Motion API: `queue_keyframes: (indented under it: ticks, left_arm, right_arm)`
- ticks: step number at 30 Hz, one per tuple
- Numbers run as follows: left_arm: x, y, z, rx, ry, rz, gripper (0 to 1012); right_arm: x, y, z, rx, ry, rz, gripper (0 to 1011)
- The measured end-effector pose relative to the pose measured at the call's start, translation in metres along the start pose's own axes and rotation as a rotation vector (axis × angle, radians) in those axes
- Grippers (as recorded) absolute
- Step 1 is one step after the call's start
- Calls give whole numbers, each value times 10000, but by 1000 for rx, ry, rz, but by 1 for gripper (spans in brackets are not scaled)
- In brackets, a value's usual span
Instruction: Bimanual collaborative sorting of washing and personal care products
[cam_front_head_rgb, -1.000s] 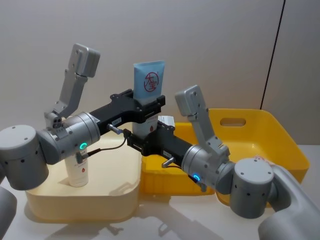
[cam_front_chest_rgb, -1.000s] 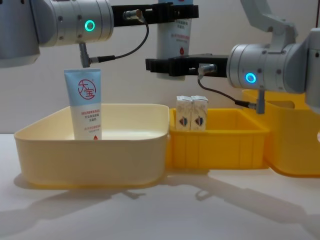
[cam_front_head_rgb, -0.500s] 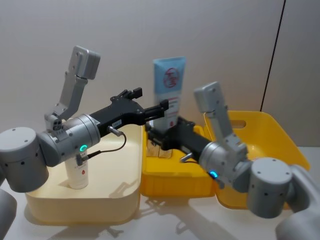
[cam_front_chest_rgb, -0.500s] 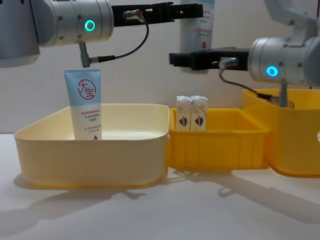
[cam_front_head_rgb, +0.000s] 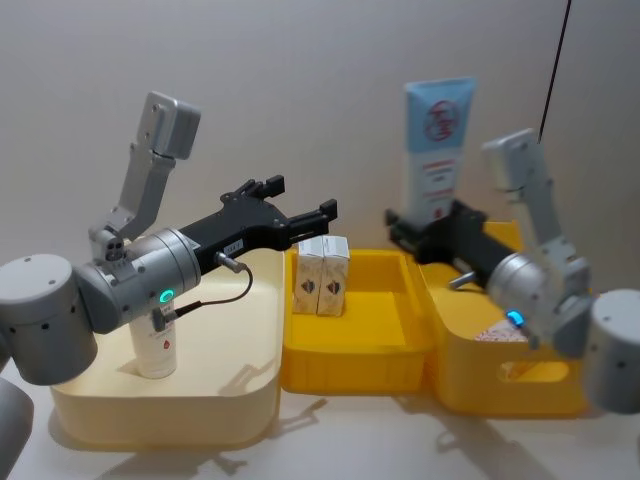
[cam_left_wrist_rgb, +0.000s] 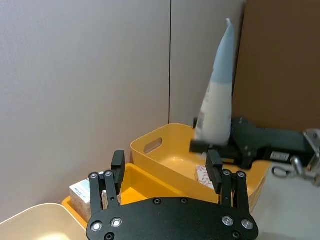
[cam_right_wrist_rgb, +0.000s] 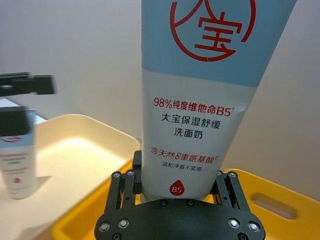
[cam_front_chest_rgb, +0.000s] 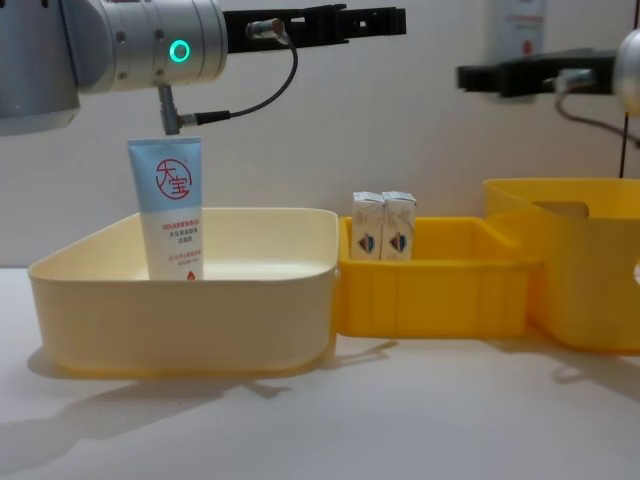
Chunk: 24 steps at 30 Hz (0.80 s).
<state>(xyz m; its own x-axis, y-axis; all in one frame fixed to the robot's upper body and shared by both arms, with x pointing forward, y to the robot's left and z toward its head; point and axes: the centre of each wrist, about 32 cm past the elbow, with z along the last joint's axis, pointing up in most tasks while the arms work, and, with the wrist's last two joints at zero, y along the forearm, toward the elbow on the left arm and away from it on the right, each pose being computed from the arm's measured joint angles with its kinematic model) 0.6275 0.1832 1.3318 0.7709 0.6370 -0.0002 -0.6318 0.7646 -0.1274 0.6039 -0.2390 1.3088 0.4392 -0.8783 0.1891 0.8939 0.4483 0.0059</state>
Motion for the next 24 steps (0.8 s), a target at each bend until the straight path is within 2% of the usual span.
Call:
queue_keyframes:
  ticks: [2,4,6,7,10,14,16,17,24]
  left_arm:
    - [0,0,0,0,0,0,1003]
    - [0,0,0,0,0,0,1003]
    - [0,0,0,0,0,0,1003]
    - [0,0,0,0,0,0,1003]
    - [0,0,0,0,0,0,1003]
    - [0,0,0,0,0,0,1003]
    - [0,0,0,0,0,0,1003]
    - [0,0,0,0,0,0,1002]
    - [0,0,0,0,0,0,1003]
  right_arm:
    - [34,-17,17,-3,-7,-10,670]
    - [186,-79,114,-14,-39,-49,670]
    - [261,-104,167,-22,-55,-66,670]
    - [347,-131,232,-31,-73,-84,670]
    - [441,-158,308,-52,-90,-103,670]
    - [638,-214,485,-98,-117,-135,671]
    - [720,-236,559,-125,-120,-146,671]
    - [720,-236,559,-125,-120,-146,670]
    - [921,-280,740,-220,-100,-158,670]
